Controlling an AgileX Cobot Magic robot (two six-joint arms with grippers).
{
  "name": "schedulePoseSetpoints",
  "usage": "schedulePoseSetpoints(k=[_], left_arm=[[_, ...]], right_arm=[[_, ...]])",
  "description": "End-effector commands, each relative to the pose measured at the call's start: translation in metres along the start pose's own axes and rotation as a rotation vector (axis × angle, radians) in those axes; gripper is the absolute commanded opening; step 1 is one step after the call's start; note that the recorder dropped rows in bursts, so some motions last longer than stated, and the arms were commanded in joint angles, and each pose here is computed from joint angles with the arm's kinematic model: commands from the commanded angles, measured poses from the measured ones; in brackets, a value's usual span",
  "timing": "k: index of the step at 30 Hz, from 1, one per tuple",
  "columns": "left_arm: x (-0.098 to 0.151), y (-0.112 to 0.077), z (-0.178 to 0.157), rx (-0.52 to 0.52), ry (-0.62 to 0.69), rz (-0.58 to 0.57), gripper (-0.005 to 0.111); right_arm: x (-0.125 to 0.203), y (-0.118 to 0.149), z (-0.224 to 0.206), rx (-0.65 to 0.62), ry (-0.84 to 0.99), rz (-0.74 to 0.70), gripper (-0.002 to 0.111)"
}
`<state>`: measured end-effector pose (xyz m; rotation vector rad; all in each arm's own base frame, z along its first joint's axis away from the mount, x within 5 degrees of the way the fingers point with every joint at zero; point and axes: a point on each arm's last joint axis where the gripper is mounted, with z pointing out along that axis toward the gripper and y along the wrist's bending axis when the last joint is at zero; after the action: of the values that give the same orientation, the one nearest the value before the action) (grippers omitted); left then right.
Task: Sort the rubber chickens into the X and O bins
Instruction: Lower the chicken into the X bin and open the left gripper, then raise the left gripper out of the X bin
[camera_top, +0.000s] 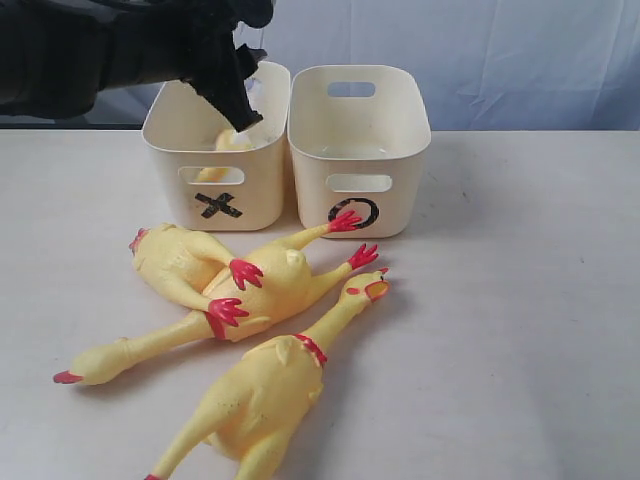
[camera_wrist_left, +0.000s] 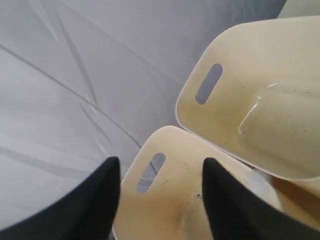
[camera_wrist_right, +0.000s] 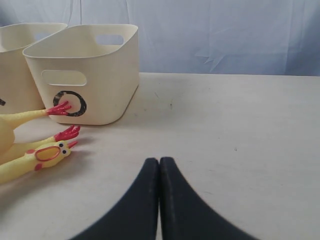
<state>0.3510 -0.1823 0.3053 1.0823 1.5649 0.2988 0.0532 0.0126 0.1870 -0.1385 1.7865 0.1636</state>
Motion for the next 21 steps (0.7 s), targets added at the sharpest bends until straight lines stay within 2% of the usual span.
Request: schedulePoseSetpoints(k=[1, 5, 13, 21], left_arm=[[0.002, 0.007, -0.001, -0.082, 0.044, 0.010, 0.062], [0.003, 0.011, -0.002, -0.114, 0.057, -0.051, 0.063], [-0.003, 0.018, -0.012, -0.128, 0.024, -0.291, 0.063], [-0.013, 0.030, -0.033, -0.135, -0.010, -0.477, 0.063]], right_arm=[[0.001, 0.000, 0.000, -0.003, -0.007, -0.001, 0.000], [0.001, 0.000, 0.000, -0.003, -0.007, -0.001, 0.000], [0.001, 0.000, 0.000, -0.003, -0.007, -0.001, 0.000], [0.001, 0.000, 0.000, -0.003, -0.007, -0.001, 0.000]])
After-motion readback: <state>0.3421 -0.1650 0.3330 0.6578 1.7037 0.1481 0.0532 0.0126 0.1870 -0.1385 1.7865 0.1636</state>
